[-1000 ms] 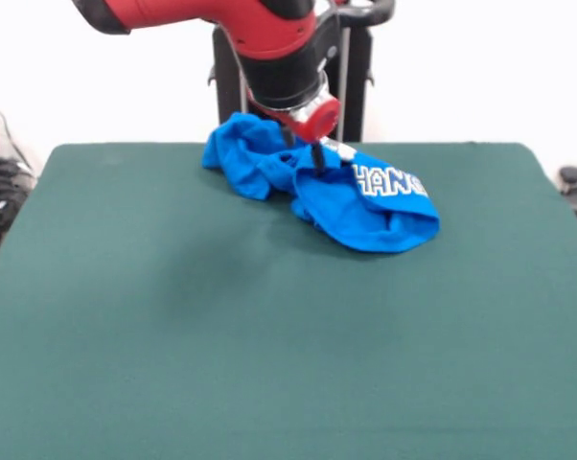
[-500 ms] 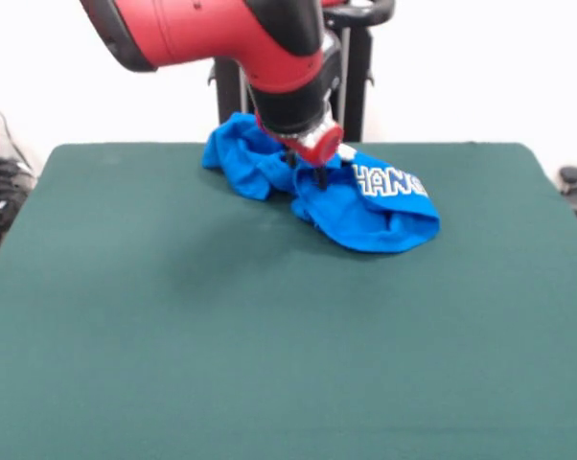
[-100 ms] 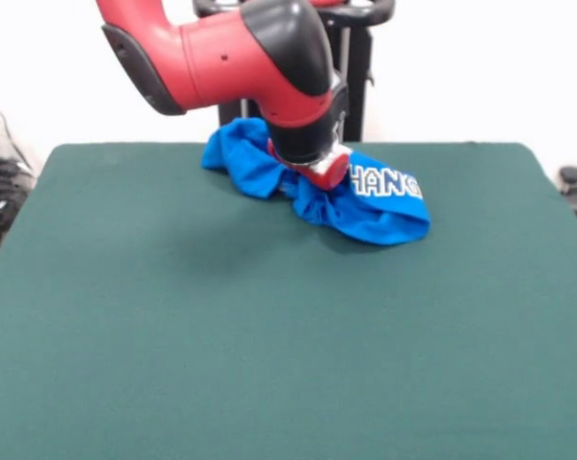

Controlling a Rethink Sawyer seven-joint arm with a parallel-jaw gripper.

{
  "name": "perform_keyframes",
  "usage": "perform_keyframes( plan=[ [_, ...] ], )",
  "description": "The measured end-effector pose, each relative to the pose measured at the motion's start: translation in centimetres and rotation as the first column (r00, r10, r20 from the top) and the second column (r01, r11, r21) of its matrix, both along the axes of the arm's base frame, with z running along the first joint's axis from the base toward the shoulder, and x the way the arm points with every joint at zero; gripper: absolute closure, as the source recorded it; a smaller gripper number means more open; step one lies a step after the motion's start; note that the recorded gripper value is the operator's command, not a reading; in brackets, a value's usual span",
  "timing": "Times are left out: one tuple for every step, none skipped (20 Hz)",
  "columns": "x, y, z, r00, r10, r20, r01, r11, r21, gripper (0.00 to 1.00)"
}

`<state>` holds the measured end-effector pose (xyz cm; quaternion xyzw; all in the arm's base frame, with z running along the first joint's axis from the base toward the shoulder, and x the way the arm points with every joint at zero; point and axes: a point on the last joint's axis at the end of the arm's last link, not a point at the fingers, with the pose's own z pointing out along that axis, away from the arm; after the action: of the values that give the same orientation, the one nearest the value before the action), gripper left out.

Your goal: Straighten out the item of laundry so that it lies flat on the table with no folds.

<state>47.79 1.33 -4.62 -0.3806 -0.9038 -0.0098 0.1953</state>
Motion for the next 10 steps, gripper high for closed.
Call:
perform_keyframes(
  plan=[
    [0.00,-0.01,0.02,1.000,-0.004,-0.004,0.004,1.000,0.001,1.00],
    [0.00,-0.05,0.00,1.000,-0.007,-0.006,0.007,1.000,0.002,1.00],
    [0.00,-0.09,-0.03,1.000,-0.010,-0.008,0.010,1.000,0.003,1.00],
    [-0.01,-0.12,-0.05,1.000,-0.014,-0.010,0.014,1.000,0.004,1.00],
    [-0.01,-0.15,-0.06,1.000,-0.015,-0.011,0.016,1.000,0.005,1.00],
    [0.00,-0.17,-0.07,1.000,-0.017,-0.011,0.017,1.000,0.005,1.00],
    [0.00,-0.18,-0.08,1.000,-0.019,-0.012,0.019,1.000,0.006,1.00],
    [0.01,-0.20,-0.08,1.000,-0.020,-0.012,0.020,1.000,0.006,1.00],
    [0.02,-0.21,-0.09,1.000,-0.022,-0.013,0.022,1.000,0.007,1.00],
    [0.02,-0.21,-0.09,1.000,-0.022,-0.013,0.022,1.000,0.007,1.00]
  ],
)
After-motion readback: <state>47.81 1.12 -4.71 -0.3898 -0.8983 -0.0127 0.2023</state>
